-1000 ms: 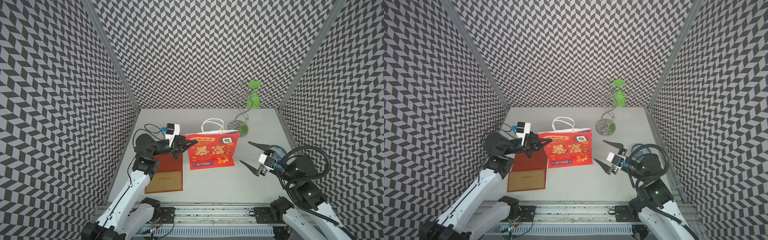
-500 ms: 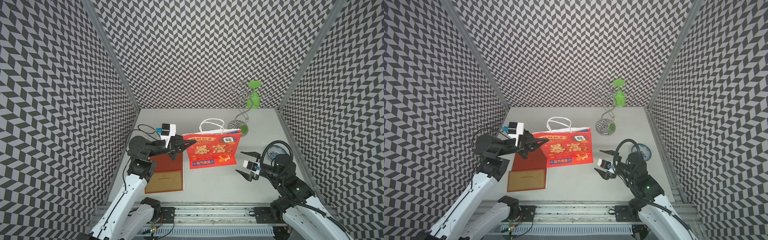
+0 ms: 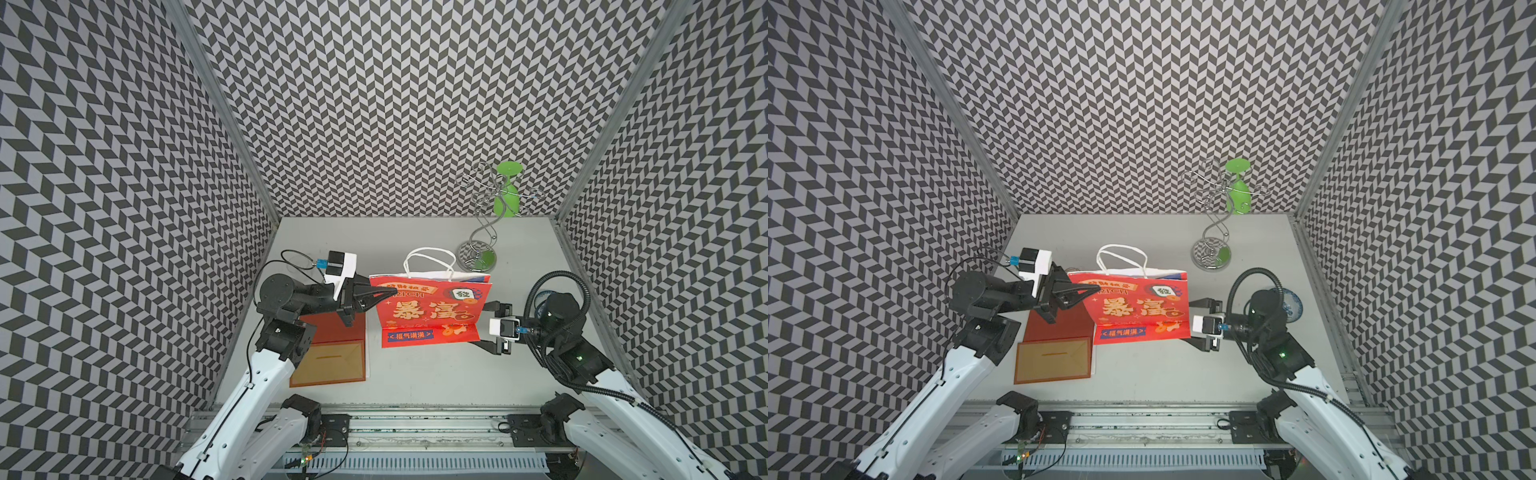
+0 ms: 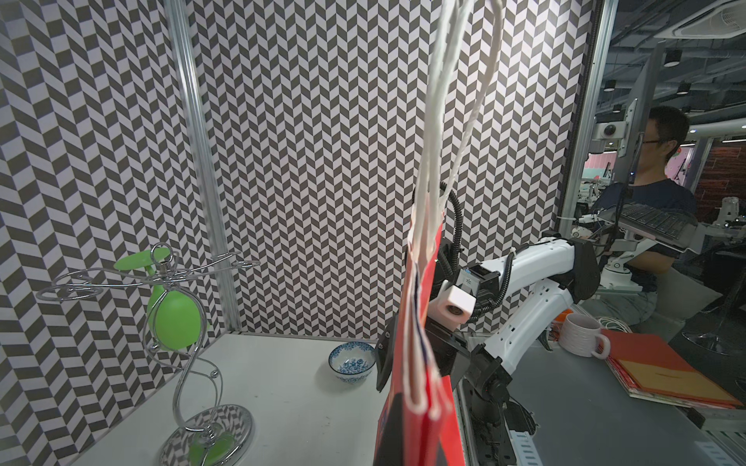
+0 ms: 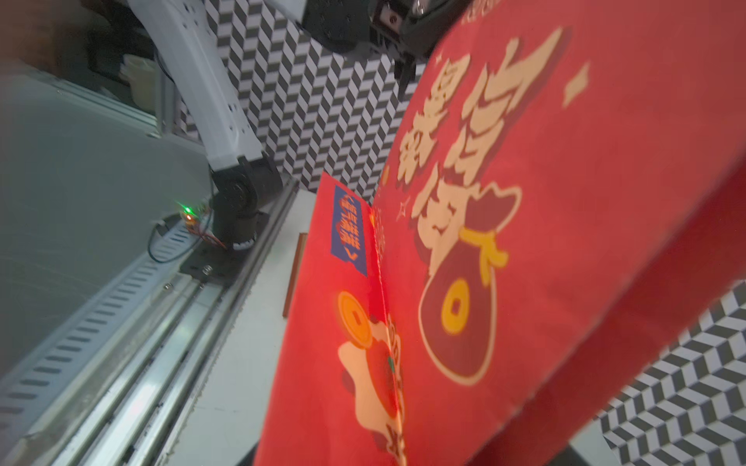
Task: Put away the paper bag
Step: Press the paper bag.
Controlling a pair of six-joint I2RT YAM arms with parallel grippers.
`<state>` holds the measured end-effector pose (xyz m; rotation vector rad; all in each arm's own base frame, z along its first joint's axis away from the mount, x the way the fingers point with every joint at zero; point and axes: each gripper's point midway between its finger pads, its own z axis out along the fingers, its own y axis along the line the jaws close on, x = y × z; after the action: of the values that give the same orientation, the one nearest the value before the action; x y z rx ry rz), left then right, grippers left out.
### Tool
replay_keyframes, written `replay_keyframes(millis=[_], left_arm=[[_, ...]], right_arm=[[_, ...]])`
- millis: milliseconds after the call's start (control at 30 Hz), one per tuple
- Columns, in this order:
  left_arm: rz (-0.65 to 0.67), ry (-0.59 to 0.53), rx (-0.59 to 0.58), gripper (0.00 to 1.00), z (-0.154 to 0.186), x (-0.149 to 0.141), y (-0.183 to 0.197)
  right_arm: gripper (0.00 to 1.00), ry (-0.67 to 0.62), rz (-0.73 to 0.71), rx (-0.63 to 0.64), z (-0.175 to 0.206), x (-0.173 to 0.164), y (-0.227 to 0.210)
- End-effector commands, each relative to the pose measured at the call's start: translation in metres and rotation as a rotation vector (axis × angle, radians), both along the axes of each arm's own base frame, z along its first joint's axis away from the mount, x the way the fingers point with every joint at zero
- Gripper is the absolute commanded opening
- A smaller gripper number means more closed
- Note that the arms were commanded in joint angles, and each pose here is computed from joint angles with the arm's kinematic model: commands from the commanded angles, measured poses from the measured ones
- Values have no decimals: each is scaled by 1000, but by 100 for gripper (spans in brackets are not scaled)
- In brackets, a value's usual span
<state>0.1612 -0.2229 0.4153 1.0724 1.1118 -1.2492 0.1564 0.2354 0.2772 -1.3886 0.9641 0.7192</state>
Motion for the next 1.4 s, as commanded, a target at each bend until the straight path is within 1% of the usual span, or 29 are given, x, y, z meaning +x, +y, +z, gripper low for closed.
replay_keyframes(millis=[0,167,267,333,367,400,433,467,533,567,600,633,733,833,933,1000,1067,1133,1233,1300,1367], left_arm=[[-22,-50,-17,0,13,-8,0],[-25,-41,-15,0,9,-6,-2],[-24,-39,-14,0,9,-6,-2],[-19,-30,-14,1,8,-6,-1],[-11,-29,-13,7,7,-5,-1],[2,-28,-12,16,6,-2,-1],[18,-32,-11,31,4,0,-1],[31,-43,-8,43,3,2,-1],[118,-69,-8,68,2,12,2],[163,-86,-10,83,2,16,4],[216,-106,-11,96,1,20,8],[263,-137,-11,100,0,22,12],[370,-223,-7,100,-5,18,24],[467,-256,16,100,-19,19,36],[574,-221,42,100,-37,33,46],[585,-198,72,100,-51,38,46],[535,-177,98,100,-64,36,40],[445,-159,124,100,-77,31,30],[319,-96,149,100,-92,27,17],[245,-56,148,100,-97,25,10],[183,-37,134,100,-95,21,6]], right_arm=[[58,-83,103,75,28,-16,7],[40,-53,136,89,31,-19,15],[24,-49,138,85,29,-17,17],[10,-38,127,84,28,-14,18],[5,-32,120,86,29,-13,18],[0,-25,111,86,31,-11,18],[0,-20,103,86,33,-10,18],[0,-12,97,84,34,-10,17],[0,1,77,85,37,-8,16],[0,4,62,86,38,-7,15],[0,9,34,91,39,-4,14],[0,23,-7,97,41,0,11],[0,73,-175,157,56,17,-2],[0,115,-316,274,82,29,-20],[0,134,-349,328,95,27,-29],[0,139,-332,334,98,22,-29],[0,142,-294,318,99,16,-26],[0,147,-236,295,98,8,-20],[0,162,-104,250,94,-11,-10],[0,177,-5,226,92,-25,-5],[0,199,64,206,88,-35,-2]])
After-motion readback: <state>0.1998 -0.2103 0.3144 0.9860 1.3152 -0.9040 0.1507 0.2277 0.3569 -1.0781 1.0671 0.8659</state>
